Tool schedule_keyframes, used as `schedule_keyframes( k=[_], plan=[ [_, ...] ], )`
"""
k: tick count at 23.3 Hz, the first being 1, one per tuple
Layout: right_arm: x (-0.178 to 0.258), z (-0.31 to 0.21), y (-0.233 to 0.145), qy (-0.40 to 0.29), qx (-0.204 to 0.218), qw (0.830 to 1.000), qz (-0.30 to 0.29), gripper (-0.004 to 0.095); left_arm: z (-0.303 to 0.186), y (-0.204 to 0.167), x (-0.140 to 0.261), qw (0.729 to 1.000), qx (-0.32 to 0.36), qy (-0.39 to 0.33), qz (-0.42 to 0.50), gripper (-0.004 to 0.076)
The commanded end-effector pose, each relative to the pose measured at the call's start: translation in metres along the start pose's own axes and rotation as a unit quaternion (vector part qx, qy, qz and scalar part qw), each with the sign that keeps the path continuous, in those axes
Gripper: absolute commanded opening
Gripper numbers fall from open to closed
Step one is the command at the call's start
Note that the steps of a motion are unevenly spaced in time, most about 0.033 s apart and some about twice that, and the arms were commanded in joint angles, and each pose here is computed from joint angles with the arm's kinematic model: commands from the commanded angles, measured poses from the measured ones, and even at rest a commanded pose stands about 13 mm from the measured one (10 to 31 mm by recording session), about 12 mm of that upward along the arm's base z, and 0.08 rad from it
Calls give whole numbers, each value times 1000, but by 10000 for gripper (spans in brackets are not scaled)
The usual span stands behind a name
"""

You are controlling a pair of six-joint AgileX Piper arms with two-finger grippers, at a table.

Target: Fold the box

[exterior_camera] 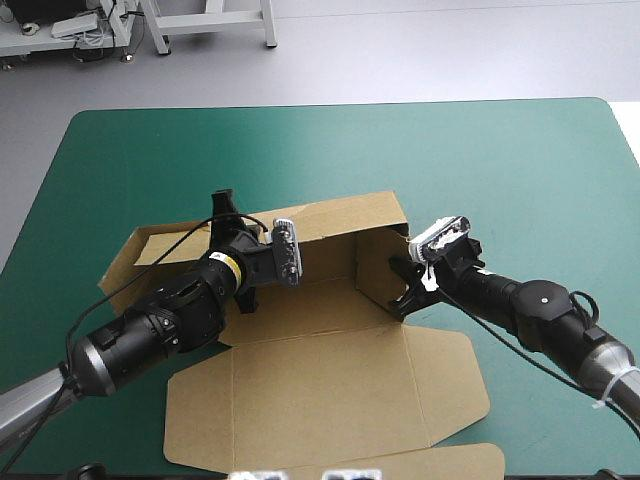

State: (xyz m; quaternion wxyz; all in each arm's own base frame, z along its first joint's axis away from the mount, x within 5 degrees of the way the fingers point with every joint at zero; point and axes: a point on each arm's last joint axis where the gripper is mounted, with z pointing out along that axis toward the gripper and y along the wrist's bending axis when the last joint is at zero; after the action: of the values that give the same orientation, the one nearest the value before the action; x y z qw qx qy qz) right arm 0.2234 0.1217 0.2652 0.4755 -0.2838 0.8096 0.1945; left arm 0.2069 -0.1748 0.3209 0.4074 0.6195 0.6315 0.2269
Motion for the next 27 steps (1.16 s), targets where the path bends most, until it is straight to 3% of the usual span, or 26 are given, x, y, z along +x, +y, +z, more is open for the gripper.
schedule_keyframes(
  k=[1, 7, 9, 10, 11, 15, 20, 25, 27],
  plan=[
    [-16, -5, 4, -28, -19, 999, 0, -17, -11, 3, -15, 997, 3, -63, -37, -8],
    [-17, -5, -1, -31, 12, 999, 3, -18, -11, 3, -18, 996, 1, -78, -39, 31],
    [-18, -6, -6, -33, 40, 999, 9, -18, -12, 5, -20, 995, -3, -87, -42, 176],
    [-20, -6, -10, -38, 58, 998, 11, -18, -14, 9, -22, 994, -7, -96, -53, 319],
    [-23, -7, -13, -41, 70, 997, 10, -18, -16, 11, -24, 993, -9, -105, -62, 389],
    [-39, -5, -25, -61, 127, 990, 18, -18, -25, 25, -37, 981, -19, -160, -105, 570],
    [-51, 11, -40, -62, 171, 983, 31, -18, -34, 29, -46, 975, -23, -189, -110, 567],
    [-48, 25, -45, -46, 172, 983, 35, -18, -52, 31, -49, 972, -37, -213, -96, 558],
    [-49, 25, -45, -47, 173, 983, 33, -18, -60, 35, -46, 970, -55, -220, -86, 503]
  ],
)
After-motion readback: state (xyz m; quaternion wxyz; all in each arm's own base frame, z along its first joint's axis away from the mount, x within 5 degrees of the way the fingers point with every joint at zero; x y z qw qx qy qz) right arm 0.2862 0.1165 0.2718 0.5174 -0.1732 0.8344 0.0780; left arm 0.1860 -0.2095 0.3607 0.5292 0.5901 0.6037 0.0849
